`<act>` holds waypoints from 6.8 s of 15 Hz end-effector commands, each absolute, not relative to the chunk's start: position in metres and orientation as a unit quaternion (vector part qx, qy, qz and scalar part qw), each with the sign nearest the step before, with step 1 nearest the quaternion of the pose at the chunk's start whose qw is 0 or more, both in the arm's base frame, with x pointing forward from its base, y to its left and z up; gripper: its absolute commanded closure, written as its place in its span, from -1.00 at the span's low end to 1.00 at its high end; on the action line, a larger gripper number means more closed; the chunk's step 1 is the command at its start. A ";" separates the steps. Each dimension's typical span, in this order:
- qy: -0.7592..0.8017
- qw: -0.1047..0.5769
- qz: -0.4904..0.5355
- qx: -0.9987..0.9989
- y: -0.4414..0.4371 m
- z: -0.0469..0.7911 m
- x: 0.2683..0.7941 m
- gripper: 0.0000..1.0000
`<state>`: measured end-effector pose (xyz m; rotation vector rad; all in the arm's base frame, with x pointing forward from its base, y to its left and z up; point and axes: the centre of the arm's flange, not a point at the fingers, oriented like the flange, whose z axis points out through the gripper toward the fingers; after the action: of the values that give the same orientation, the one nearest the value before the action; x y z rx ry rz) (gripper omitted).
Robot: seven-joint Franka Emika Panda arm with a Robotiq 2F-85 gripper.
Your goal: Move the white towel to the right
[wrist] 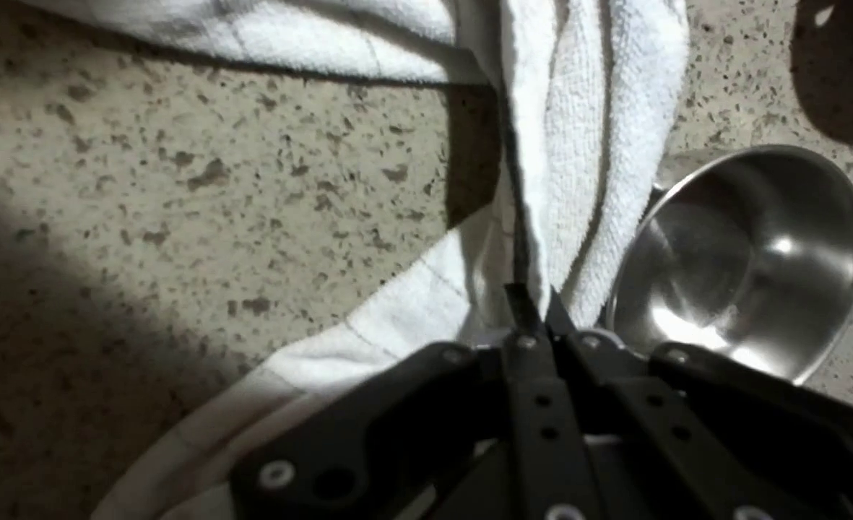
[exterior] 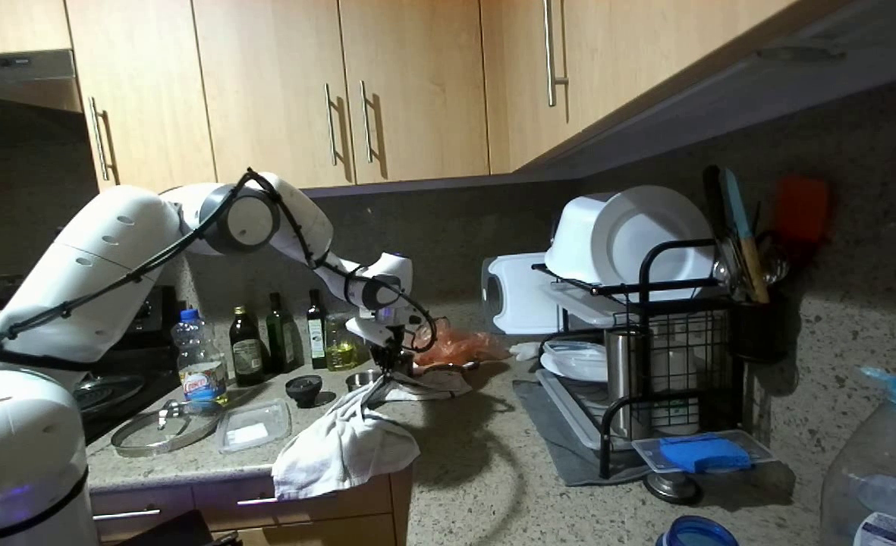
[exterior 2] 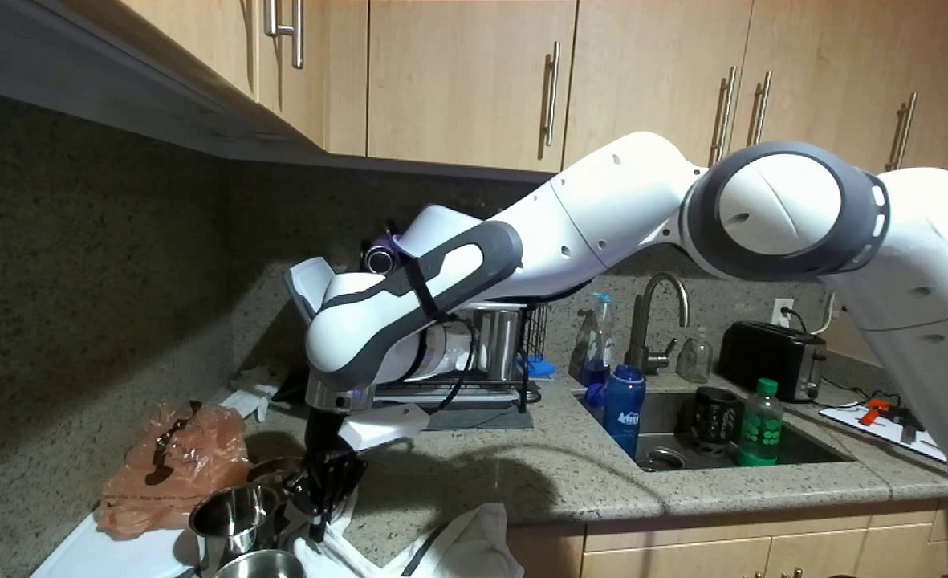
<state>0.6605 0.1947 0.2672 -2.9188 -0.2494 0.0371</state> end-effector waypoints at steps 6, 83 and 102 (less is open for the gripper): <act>-0.016 0.122 -0.051 -0.991 0.164 0.311 0.636 0.99; 0.326 0.174 -0.054 -0.928 -0.133 0.280 0.620 0.99; 0.389 0.249 -0.117 -0.879 -0.157 0.325 0.681 0.99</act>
<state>0.6628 -0.1429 0.3166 -2.4556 1.0096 -0.3206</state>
